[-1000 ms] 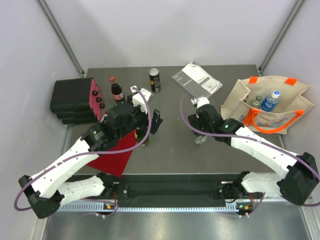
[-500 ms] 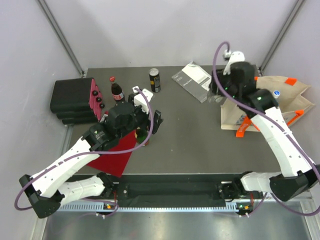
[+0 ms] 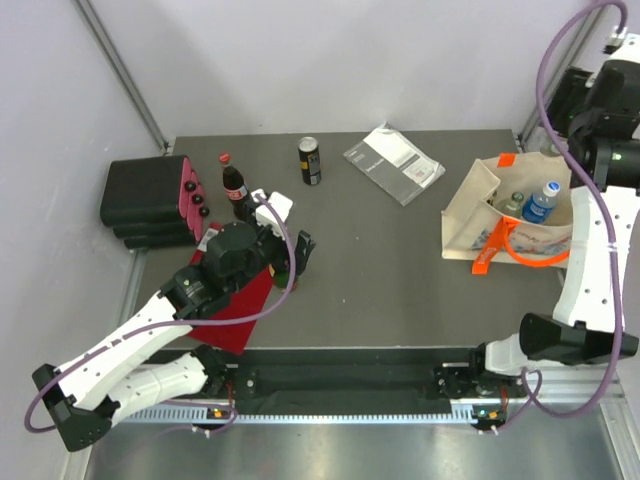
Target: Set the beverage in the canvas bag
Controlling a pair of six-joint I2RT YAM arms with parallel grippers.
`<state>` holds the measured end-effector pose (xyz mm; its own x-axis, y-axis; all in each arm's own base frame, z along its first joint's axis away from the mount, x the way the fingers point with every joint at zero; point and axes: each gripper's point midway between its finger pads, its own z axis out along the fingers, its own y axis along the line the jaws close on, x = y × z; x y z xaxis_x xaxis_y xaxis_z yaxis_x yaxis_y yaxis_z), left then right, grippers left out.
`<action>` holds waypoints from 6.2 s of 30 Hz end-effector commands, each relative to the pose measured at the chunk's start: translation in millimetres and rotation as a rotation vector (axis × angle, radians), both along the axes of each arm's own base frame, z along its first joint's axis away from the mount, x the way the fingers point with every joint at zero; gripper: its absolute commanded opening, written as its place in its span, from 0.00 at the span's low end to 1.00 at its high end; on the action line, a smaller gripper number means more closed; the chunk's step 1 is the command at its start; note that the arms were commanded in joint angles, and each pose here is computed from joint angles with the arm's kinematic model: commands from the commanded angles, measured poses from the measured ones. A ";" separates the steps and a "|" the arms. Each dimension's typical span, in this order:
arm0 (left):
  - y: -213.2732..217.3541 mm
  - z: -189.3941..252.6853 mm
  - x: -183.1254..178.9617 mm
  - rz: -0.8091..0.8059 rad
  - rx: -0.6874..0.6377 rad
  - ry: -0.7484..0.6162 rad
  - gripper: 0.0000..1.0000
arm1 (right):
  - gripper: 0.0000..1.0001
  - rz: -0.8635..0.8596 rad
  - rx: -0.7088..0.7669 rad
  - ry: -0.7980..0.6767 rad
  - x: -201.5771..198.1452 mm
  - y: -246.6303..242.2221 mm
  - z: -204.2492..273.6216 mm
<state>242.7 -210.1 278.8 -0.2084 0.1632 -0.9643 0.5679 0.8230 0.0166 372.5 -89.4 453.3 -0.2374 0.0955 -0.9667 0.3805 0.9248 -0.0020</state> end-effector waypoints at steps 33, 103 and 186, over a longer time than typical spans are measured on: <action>-1.6 19.0 6.7 0.022 -0.080 -0.086 0.95 | 0.00 -0.333 -0.079 -0.062 55.7 -157.1 -74.7; 6.2 32.7 -0.2 0.026 -0.105 -0.121 0.95 | 0.56 -0.358 0.171 0.159 64.2 -161.8 -243.9; 150.9 75.0 -0.7 0.710 -0.312 -0.318 0.95 | 0.74 1.536 -0.009 -0.327 -129.3 575.4 -232.1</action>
